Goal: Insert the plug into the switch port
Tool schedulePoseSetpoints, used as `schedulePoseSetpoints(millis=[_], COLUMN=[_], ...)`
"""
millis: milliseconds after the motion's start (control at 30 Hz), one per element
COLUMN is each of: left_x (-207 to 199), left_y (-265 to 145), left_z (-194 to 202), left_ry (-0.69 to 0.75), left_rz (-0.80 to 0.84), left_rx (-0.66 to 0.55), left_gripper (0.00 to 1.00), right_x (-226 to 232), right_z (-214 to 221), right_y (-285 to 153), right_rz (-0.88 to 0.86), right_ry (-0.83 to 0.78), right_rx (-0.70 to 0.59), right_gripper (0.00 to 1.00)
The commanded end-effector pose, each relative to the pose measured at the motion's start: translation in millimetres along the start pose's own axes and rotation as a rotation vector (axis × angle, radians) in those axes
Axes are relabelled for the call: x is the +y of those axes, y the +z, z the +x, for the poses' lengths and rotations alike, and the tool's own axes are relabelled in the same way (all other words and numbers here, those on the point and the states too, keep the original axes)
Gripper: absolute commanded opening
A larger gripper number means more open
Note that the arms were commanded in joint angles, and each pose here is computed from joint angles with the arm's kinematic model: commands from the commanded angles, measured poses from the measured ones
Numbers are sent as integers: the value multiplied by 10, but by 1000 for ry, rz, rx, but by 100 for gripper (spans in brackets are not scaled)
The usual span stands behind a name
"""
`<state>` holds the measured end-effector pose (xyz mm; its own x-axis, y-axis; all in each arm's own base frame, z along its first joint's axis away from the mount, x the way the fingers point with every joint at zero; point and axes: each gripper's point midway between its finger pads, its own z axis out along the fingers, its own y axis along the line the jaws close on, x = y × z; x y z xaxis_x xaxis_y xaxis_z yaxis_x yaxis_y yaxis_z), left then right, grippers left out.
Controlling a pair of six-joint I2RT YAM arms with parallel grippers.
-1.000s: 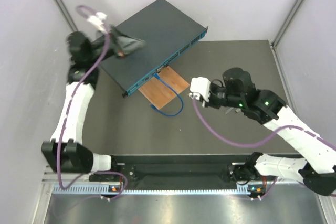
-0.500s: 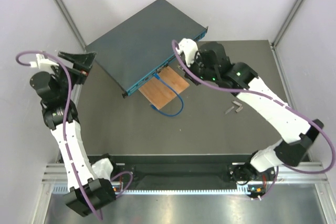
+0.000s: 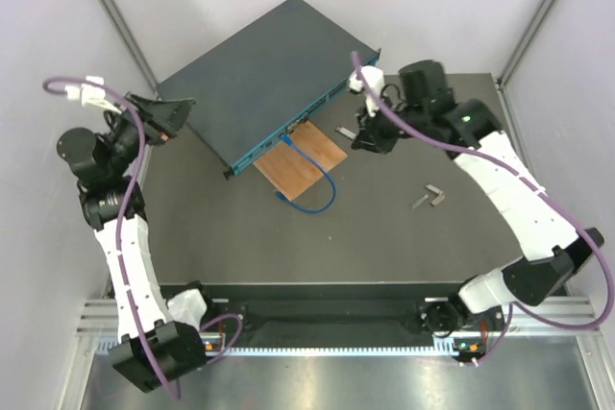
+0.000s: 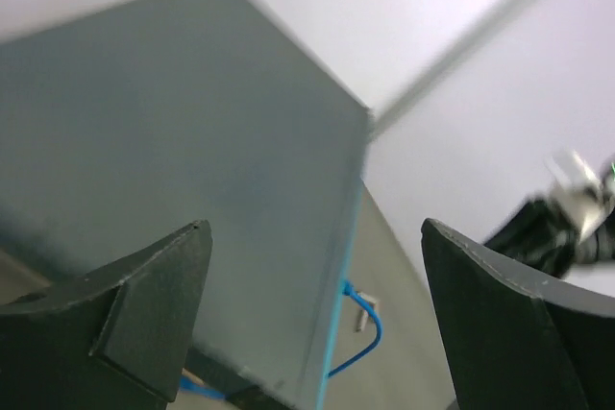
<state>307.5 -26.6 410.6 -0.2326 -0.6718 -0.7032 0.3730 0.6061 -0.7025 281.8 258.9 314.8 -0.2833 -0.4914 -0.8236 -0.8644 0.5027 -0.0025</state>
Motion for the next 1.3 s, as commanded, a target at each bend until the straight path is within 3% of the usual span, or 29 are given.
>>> schedulePoseSetpoints(millis=[0, 67, 100, 133, 167, 200, 267, 300, 367, 400, 500, 833, 1067, 1267], left_x=[-801, -1086, -1265, -1205, -1289, -1304, -1402, -1403, -1445, -1415, -1493, -1525, -1303, -1321], left_y=[-16, 63, 117, 140, 162, 189, 167, 213, 133, 180, 83, -11, -113, -95], left_z=[-16, 284, 521, 783, 860, 975, 1340, 1408, 1779, 1845, 2234, 2512, 2500, 2512], left_ry=[528, 634, 787, 769, 834, 957, 1006, 1135, 1188, 1302, 1405, 1499, 1573, 1527], left_rz=[315, 448, 563, 573, 612, 672, 780, 819, 923, 948, 1077, 1200, 1148, 1122], left_rx=[51, 126, 150, 246, 256, 260, 354, 342, 470, 467, 511, 540, 592, 594], left_gripper=[94, 88, 85, 80, 76, 74, 71, 69, 67, 65, 64, 59, 56, 58], right_x=[547, 798, 865, 976, 1048, 1081, 1156, 1156, 1164, 1174, 1203, 1256, 1271, 1264], right_z=[-387, -294, -244, -199, -160, -117, -51, -3, 30, 46, 71, 154, 246, 250], right_y=[-486, -524, -490, -509, -492, -454, -439, -400, -383, -377, -375, -374, -401, -390], right_rz=[-314, -465, -514, -580, -616, -640, -675, -681, -678, -682, -683, -706, -708, -705], right_ry=[-142, -109, -89, -70, -67, -64, -54, -47, -42, -34, -24, -16, -36, -40], right_rx=[-168, -143, -126, -114, -99, -84, -56, -39, -22, -16, -17, 10, 22, 21], right_gripper=[0, 0, 0, 0, 0, 0, 0, 0, 0, 0, 0, 0, 0, 0])
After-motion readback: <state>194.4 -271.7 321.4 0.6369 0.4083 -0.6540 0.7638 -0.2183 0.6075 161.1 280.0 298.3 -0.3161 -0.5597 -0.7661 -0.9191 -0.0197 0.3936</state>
